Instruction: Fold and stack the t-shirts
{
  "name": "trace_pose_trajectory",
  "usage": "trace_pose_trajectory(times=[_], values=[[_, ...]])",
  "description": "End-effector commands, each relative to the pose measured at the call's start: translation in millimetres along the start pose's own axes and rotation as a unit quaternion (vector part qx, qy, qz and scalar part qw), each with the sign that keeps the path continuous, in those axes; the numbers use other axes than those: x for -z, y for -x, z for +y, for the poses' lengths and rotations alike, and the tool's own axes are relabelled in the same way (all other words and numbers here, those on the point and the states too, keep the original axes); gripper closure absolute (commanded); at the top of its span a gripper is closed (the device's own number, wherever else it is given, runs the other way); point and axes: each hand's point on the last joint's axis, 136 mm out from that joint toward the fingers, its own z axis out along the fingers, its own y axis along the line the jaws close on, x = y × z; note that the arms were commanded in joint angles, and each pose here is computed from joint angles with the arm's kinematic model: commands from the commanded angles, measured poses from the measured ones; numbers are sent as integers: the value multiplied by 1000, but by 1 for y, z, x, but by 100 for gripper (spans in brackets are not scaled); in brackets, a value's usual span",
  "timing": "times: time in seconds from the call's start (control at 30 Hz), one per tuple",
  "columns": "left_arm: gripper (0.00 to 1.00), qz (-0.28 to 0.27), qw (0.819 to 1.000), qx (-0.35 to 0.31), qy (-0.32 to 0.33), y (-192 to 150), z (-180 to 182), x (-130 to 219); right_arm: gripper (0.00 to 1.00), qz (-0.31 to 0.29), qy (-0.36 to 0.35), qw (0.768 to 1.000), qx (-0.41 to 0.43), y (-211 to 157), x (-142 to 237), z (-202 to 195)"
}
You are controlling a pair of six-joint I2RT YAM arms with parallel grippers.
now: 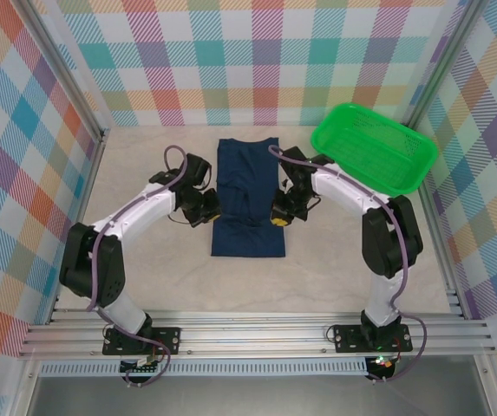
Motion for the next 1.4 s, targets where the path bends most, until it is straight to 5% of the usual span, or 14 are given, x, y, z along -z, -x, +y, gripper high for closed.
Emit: trace_pose_trajectory(times=[0.0, 0.67, 0.73, 0.8, 0.9, 1.03, 1.23, 1.37], values=[[100, -12, 1000, -16, -11, 20, -9, -4, 100, 2, -5, 1000, 9, 14, 1, -1], [100, -18, 999, -17, -27, 80, -29, -41, 100, -1, -1, 1000, -10, 80, -16, 0], [91, -21, 999, -25, -35, 87, -36, -45, 84, -1, 7, 1000, -11, 86, -20, -1], [65, -32, 998, -31, -38, 96, -41, -40, 64, -22, 18, 1000, -2, 94, -14, 1], [54, -57, 997, -28, -45, 100, -44, -16, 51, -68, 38, 997, 13, 103, 13, 9], [54, -63, 997, -6, -48, 80, -30, 4, 48, -97, 39, 994, 27, 94, 34, 10], [63, -17, 998, 57, -34, 32, 10, -14, 58, -101, 30, 994, 11, 67, 21, -16], [59, 20, 997, 77, -19, 1, 32, -23, 59, -69, 16, 997, -2, 47, 7, -33]])
